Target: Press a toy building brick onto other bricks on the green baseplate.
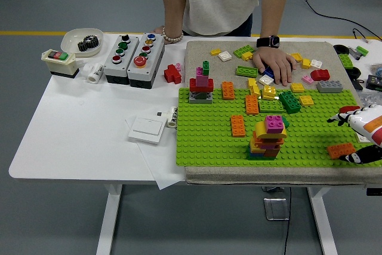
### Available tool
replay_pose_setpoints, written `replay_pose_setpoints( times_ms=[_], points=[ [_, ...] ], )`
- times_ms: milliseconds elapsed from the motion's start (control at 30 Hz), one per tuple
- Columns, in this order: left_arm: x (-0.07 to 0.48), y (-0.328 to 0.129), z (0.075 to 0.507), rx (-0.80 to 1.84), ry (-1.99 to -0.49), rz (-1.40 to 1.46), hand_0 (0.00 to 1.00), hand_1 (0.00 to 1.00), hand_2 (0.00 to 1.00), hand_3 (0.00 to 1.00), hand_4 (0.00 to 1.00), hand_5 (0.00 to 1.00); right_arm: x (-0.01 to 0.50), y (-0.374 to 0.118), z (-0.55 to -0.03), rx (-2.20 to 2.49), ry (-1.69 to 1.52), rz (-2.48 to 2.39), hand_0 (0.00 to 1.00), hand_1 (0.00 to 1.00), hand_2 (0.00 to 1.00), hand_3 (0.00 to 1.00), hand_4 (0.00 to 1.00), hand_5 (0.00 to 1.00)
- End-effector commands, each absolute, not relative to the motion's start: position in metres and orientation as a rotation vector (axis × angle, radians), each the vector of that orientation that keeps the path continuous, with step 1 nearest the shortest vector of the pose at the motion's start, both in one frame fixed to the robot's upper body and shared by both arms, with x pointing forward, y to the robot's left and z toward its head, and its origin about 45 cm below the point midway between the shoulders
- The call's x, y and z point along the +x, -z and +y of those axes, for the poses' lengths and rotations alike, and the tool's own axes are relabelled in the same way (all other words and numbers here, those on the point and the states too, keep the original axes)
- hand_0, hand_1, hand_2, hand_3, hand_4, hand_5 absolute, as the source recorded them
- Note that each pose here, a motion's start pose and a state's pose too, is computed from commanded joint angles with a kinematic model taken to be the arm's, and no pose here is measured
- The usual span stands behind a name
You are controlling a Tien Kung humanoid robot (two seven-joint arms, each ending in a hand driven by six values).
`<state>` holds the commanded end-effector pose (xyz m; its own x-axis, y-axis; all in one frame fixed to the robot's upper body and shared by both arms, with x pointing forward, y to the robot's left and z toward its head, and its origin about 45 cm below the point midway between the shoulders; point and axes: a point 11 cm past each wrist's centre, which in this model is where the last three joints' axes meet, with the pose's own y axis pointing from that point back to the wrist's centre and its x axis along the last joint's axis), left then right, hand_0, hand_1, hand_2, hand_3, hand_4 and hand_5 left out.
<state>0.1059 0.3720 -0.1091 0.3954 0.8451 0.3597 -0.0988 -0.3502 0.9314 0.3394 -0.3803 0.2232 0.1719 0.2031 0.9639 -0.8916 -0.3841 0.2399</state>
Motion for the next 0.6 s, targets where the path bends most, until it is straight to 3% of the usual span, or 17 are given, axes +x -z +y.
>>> replay_pose_setpoints(
  times_ms=[67, 233, 267, 600],
  points=[
    [0.105, 0.109, 0.372, 1.626, -1.146, 0.674, 0.794, 0.769, 0.734, 0.585, 0.645, 0.661, 0.340, -0.220, -0.382, 1.469, -1.407, -0.694, 0.504, 0.556, 0.681, 0.645, 0.909, 0.288],
    [0.105, 0.109, 0.372, 1.627, -1.144, 0.675, 0.794, 0.769, 0.734, 0.585, 0.645, 0.661, 0.340, -0.212, -0.386, 1.482, -1.387, -0.694, 0.504, 0.556, 0.681, 0.645, 0.909, 0.288],
    [0.105, 0.109, 0.372, 1.627, -1.144, 0.675, 0.793, 0.769, 0.734, 0.585, 0.643, 0.660, 0.340, -0.211, -0.386, 1.494, -1.379, -0.702, 0.578, 0.584, 0.683, 0.612, 0.873, 0.270],
    [0.106, 0.109, 0.371, 1.626, -1.140, 0.672, 0.793, 0.770, 0.735, 0.585, 0.645, 0.662, 0.343, -0.205, -0.389, 1.519, -1.367, -0.742, 0.604, 0.588, 0.671, 0.603, 0.860, 0.263]
  ],
)
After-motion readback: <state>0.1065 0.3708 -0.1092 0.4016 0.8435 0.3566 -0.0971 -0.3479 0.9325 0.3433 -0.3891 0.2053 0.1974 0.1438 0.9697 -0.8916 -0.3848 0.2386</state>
